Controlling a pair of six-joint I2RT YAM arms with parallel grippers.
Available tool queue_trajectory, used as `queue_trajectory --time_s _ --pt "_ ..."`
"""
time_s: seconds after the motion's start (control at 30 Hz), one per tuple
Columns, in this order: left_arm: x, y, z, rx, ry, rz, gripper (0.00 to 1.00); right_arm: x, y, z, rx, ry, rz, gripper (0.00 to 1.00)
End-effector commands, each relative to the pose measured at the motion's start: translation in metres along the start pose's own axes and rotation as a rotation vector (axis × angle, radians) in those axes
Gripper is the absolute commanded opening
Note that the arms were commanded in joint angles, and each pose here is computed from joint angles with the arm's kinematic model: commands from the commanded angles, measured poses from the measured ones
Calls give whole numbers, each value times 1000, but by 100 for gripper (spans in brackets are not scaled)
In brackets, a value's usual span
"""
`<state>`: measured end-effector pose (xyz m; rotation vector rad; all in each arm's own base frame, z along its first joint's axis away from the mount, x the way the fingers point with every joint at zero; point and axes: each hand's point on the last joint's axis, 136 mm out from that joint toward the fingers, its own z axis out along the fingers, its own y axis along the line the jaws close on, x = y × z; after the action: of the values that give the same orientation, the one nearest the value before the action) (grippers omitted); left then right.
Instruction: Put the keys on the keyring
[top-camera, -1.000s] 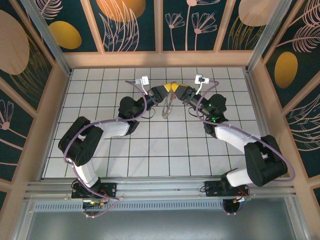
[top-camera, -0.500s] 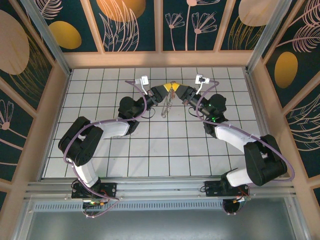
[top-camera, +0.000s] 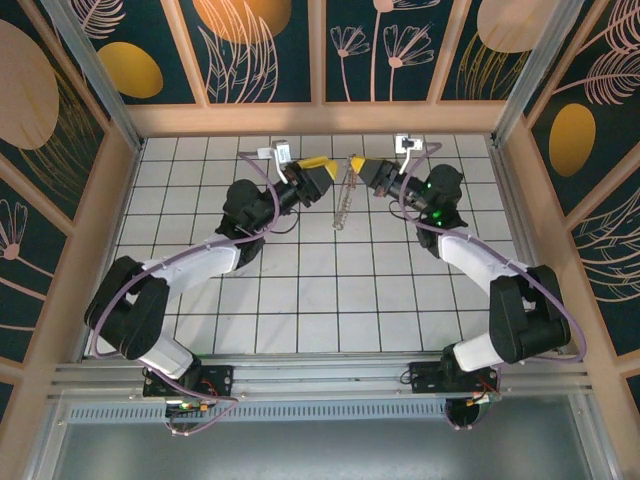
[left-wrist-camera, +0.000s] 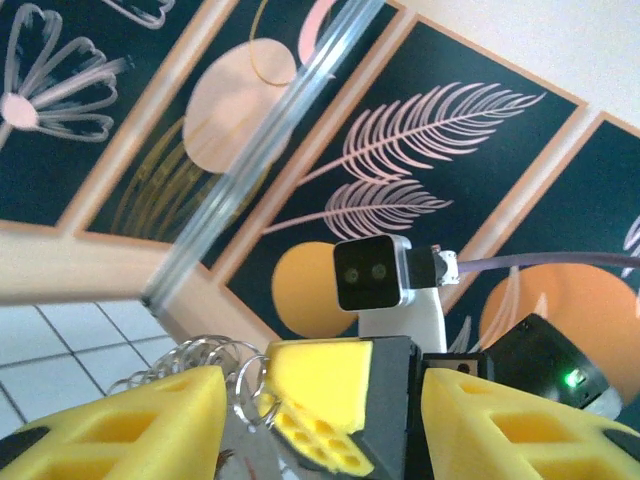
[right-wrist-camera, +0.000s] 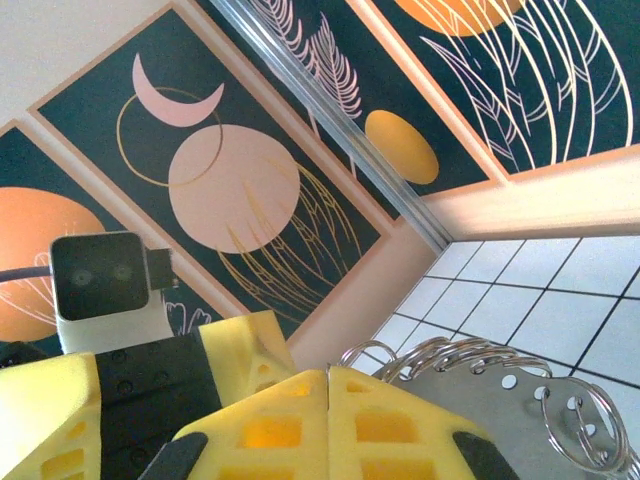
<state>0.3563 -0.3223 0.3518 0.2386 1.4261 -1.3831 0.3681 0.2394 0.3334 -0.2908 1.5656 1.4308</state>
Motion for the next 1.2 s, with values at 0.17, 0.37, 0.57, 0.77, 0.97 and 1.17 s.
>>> queue_trajectory --time_s 0.17,0.37,0.57,0.77,0.97,1.17 --pt "-13 30 6 -59 125 138 63 -30 -26 6 -40 127 -36 0" --pt "-19 58 15 -49 211 151 66 -37 -55 18 -95 218 -28 0" --pt "-10 75 27 -1 317 129 68 -30 -72 31 -189 321 -23 0" --pt "-4 84 36 61 389 80 68 -29 -79 37 -239 364 -26 0" --pt "-7 97 48 88 407 66 66 -39 -80 45 -260 383 -18 0" --pt "-2 107 63 151 438 7 53 -44 -84 53 -265 396 -4 0"
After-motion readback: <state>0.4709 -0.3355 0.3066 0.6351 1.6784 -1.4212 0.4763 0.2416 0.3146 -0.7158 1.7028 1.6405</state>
